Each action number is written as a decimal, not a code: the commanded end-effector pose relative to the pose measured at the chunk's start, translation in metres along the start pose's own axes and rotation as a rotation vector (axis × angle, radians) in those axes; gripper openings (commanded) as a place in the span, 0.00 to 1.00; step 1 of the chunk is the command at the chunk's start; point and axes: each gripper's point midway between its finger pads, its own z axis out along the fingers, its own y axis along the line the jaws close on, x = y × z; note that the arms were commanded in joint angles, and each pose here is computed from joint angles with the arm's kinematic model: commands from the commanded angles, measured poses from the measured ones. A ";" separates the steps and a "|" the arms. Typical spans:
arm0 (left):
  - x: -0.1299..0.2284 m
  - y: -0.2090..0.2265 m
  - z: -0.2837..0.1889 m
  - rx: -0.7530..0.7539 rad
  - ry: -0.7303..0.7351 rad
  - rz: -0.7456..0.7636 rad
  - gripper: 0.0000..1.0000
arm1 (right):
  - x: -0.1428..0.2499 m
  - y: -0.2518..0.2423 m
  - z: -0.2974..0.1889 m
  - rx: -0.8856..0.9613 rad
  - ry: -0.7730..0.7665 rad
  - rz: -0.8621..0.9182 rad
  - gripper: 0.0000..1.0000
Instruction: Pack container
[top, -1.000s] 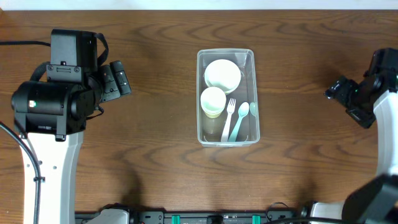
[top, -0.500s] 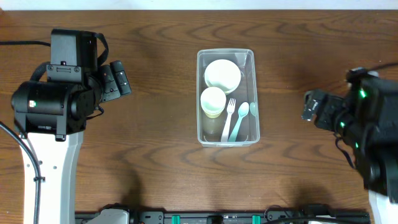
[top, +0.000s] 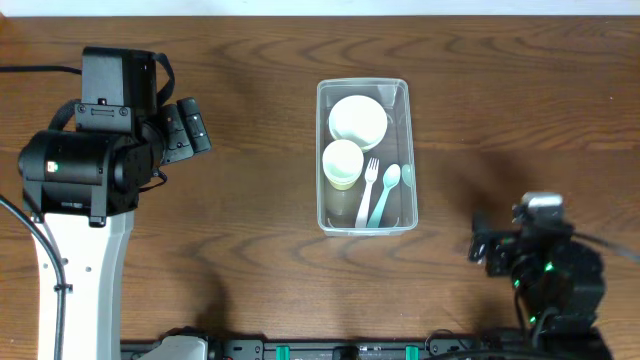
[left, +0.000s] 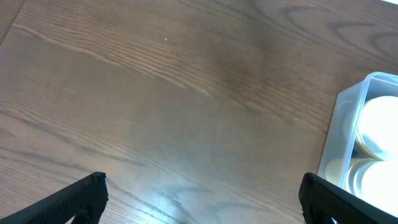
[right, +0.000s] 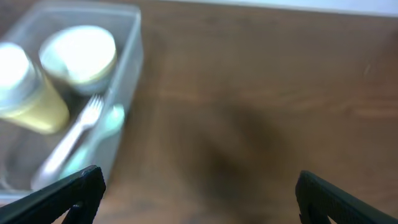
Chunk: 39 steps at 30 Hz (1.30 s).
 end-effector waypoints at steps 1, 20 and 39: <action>0.000 0.004 0.000 -0.015 -0.001 0.005 0.98 | 0.026 0.001 0.007 -0.005 -0.018 -0.039 0.99; 0.000 0.004 0.000 -0.015 -0.001 0.005 0.98 | 0.087 0.000 0.035 0.005 0.008 -0.038 0.99; 0.000 0.004 0.000 -0.015 -0.001 0.005 0.98 | 0.087 0.000 0.035 0.005 0.010 -0.038 0.99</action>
